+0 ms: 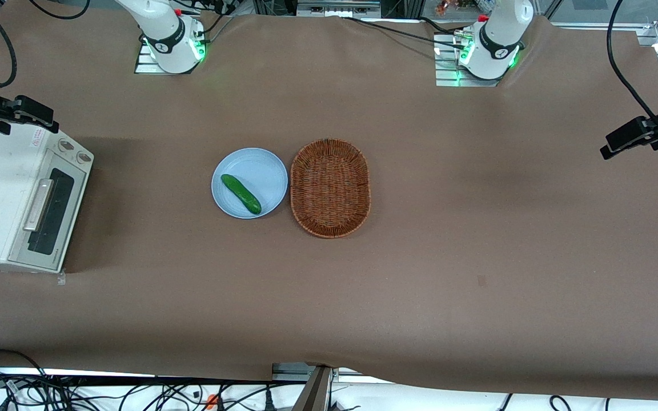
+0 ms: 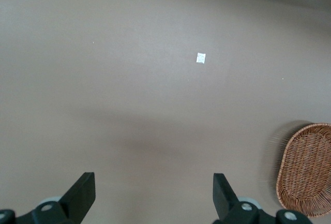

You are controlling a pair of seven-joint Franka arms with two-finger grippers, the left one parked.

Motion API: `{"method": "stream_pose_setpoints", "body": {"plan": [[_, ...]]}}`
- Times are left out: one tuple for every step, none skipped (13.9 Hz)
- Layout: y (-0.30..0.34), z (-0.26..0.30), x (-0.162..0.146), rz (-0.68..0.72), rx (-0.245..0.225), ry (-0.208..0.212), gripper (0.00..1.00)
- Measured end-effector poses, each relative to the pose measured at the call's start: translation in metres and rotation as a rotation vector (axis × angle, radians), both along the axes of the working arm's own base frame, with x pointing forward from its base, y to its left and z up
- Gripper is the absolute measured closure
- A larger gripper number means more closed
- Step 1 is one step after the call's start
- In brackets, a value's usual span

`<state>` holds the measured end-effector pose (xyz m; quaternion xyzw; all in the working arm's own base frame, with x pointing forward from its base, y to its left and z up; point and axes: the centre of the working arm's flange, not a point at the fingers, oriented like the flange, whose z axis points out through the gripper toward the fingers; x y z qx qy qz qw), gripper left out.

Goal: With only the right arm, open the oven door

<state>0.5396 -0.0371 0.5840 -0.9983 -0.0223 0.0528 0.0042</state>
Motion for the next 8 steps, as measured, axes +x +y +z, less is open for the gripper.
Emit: {"method": "stream_pose_setpoints", "body": {"plan": [[-0.0001, -0.0001, 0.0002, 0.0, 0.0, -0.001, 0.0], [-0.0005, 0.0, 0.0005, -0.001, 0.0, -0.003, 0.0], [-0.0008, -0.0004, 0.0007, -0.001, -0.001, -0.002, 0.0], [-0.001, -0.0013, 0.001, -0.002, -0.001, 0.0, 0.0], [-0.0011, -0.0024, 0.0015, -0.002, -0.001, 0.002, 0.0], [-0.001, -0.0037, 0.0015, -0.002, -0.001, 0.007, 0.0], [-0.0009, -0.0051, 0.0008, -0.002, 0.0, 0.018, 0.0], [-0.0009, -0.0064, 0.0001, -0.002, 0.0, 0.028, 0.0]]}}
